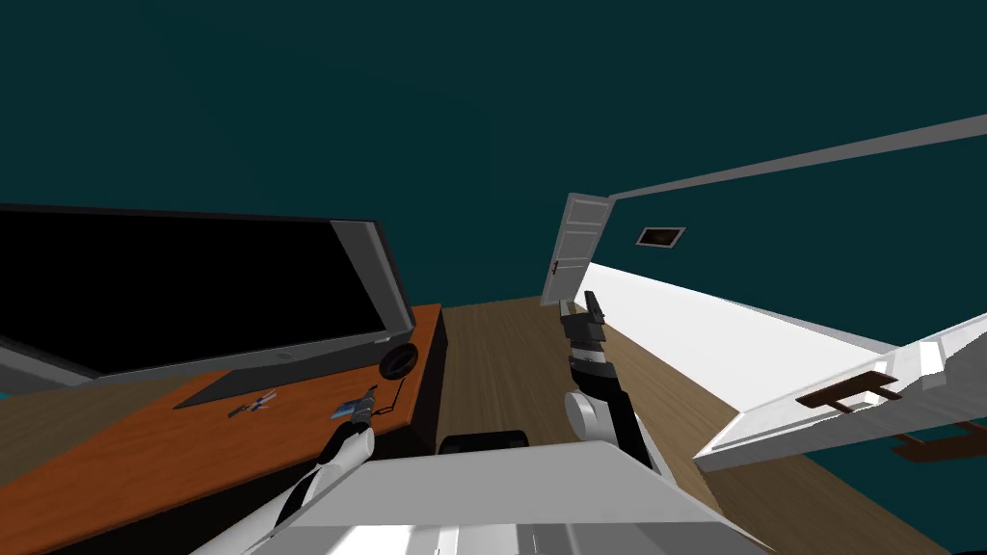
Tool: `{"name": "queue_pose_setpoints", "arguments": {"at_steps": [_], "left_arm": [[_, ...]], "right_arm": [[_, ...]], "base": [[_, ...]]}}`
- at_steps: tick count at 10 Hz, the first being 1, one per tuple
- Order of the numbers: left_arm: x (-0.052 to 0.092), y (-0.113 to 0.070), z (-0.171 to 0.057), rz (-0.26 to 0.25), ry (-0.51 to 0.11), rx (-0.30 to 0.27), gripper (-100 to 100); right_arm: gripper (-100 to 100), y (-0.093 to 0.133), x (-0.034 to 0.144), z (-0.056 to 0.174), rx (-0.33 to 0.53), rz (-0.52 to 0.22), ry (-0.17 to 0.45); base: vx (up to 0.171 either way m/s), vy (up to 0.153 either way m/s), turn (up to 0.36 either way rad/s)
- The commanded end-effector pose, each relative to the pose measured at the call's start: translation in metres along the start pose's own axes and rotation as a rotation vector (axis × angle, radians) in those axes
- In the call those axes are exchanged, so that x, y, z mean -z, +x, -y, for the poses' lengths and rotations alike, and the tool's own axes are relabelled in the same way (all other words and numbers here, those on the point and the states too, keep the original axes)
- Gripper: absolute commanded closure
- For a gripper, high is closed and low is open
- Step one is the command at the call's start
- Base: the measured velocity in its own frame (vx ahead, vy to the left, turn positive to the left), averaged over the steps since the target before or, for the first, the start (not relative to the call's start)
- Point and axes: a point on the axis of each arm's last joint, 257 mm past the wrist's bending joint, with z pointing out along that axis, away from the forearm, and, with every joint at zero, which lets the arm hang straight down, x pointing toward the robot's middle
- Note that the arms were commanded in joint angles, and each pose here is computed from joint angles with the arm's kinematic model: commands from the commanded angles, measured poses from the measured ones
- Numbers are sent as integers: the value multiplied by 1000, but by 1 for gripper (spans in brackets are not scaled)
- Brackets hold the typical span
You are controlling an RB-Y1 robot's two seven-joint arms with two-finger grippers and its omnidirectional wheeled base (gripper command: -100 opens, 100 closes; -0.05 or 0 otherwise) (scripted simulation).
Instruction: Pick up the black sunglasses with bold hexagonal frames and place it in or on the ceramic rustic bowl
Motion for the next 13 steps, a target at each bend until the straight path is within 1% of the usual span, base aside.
{"name": "queue_pose_setpoints", "arguments": {"at_steps": [1, 2, 3, 4, 5, 6, 10, 11, 12, 13], "left_arm": [[1, -4, -4, 17, -11, 20, -100], [2, 2, -8, 22, -25, 25, -100], [1, -5, -5, 38, -18, 44, -100], [2, -3, -10, 34, -29, 44, -100], [1, -3, -9, 31, -28, 39, -100], [2, -3, -9, 33, -26, 40, 100], [2, -2, -10, 32, -29, 41, 100], [2, -2, -10, 31, -30, 42, 0], [1, -3, -6, 16, -16, 20, 100], [0, -10, 0, 16, 1, 17, 100]], "right_arm": [[0, 0, 0, 0, 0, 0, 0], [0, 0, 0, 0, 0, 0, 0], [0, 0, 0, 0, 0, 0, 0], [0, 0, 0, 0, 0, 0, 0], [0, 0, 0, 0, 0, 0, 0], [0, 0, 0, 0, 0, 0, 0], [0, 0, 0, 0, 0, 0, 0], [0, 0, 0, 0, 0, 0, 0], [0, 0, 0, 0, 0, 0, 0], [0, 0, 0, 0, 0, 0, 0]], "base": [[-60, 41, -111], [-68, 28, -220], [-59, 29, -115], [-24, 14, 22], [-7, 3, 7], [0, 0, 0], [-1, 0, 0], [0, 0, 0], [62, -21, 257], [115, -63, 385]]}}
